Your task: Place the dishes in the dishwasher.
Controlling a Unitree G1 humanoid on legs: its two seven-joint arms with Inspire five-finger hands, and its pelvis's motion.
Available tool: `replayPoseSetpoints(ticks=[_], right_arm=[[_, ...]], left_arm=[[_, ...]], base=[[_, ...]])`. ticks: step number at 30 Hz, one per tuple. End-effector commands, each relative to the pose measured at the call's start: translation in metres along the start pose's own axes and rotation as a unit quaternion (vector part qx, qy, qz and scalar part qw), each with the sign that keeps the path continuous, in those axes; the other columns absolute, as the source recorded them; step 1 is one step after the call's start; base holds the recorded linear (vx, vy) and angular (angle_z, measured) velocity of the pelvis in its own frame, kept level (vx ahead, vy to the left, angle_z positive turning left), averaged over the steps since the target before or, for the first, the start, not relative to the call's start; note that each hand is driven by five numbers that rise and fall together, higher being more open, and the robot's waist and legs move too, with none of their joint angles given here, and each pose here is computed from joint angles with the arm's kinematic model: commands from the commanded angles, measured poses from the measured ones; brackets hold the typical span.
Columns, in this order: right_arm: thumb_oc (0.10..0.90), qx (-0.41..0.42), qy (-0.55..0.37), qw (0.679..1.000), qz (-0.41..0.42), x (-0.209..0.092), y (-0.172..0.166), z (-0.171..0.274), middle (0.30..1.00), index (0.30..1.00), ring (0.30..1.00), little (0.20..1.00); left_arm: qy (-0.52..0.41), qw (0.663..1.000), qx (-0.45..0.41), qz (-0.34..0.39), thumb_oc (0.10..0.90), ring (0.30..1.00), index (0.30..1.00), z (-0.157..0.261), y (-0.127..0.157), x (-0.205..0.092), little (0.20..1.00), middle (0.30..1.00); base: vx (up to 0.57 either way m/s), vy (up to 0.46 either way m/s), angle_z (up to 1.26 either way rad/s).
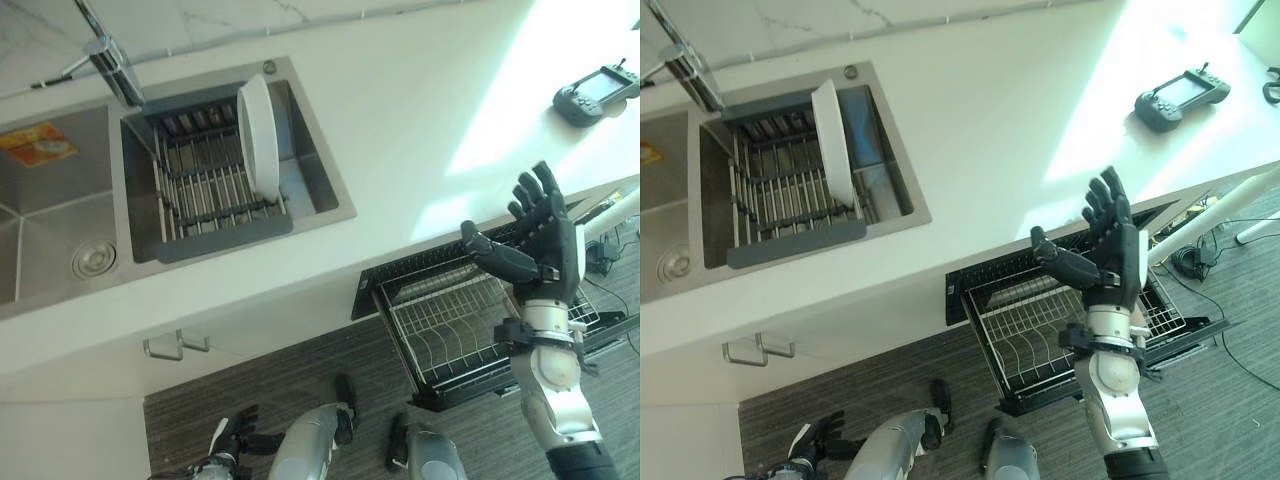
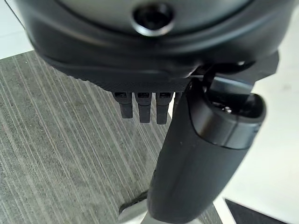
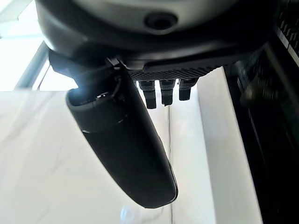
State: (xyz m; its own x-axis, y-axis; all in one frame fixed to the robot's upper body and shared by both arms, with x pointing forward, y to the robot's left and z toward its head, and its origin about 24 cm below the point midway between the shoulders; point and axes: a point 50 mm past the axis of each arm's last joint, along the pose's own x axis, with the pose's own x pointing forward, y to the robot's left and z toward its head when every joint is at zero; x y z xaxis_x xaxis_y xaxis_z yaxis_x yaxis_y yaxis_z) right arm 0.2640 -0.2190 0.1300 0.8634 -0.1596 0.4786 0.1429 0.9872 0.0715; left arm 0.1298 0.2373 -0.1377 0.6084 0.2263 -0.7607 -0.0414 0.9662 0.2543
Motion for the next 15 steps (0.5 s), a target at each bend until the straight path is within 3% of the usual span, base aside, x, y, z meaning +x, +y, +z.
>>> replayPoseSetpoints(ticks=[1,3,8,11,15], right_arm=[[0.800,0.020,-0.150,0.988,0.018,0.028,0.007,0.049,0.900,0.900,0.900,0.900],[0.800,0.020,-0.154,0.987,0.028,0.034,0.014,0.053,0.900,0.900,0.900,0.900],[0.800,0.006,-0.124,0.990,0.067,0.031,0.017,0.047,0.900,0.900,0.900,0.900],[0.800,0.004,-0.116,0.988,0.099,0.033,0.026,0.044,0.900,0.900,0.900,0.900],[0.800,-0.001,-0.110,0.991,0.080,0.024,0.021,0.045,0.900,0.900,0.900,0.900]], left_arm=[[0.007,0.998,-0.039,0.039,0.800,0.900,0.900,-0.014,0.016,-0.006,0.900,0.900],[0.010,0.999,-0.043,0.028,0.800,0.900,0.900,-0.017,0.012,-0.007,0.900,0.900],[0.017,0.999,-0.007,0.029,0.800,0.900,0.900,-0.019,0.000,-0.008,0.900,0.900],[0.065,0.997,0.001,0.043,0.800,0.900,0.900,-0.040,-0.003,-0.015,0.900,0.900],[0.091,0.993,0.034,0.065,0.800,0.900,0.900,-0.042,0.001,-0.013,0.900,0.900]], base=[[-0.24,-0.216,-1.24],[-0.27,-0.235,-1.07],[-0.06,-0.245,0.42],[0.15,0.224,0.03],[0.30,0.503,0.18]])
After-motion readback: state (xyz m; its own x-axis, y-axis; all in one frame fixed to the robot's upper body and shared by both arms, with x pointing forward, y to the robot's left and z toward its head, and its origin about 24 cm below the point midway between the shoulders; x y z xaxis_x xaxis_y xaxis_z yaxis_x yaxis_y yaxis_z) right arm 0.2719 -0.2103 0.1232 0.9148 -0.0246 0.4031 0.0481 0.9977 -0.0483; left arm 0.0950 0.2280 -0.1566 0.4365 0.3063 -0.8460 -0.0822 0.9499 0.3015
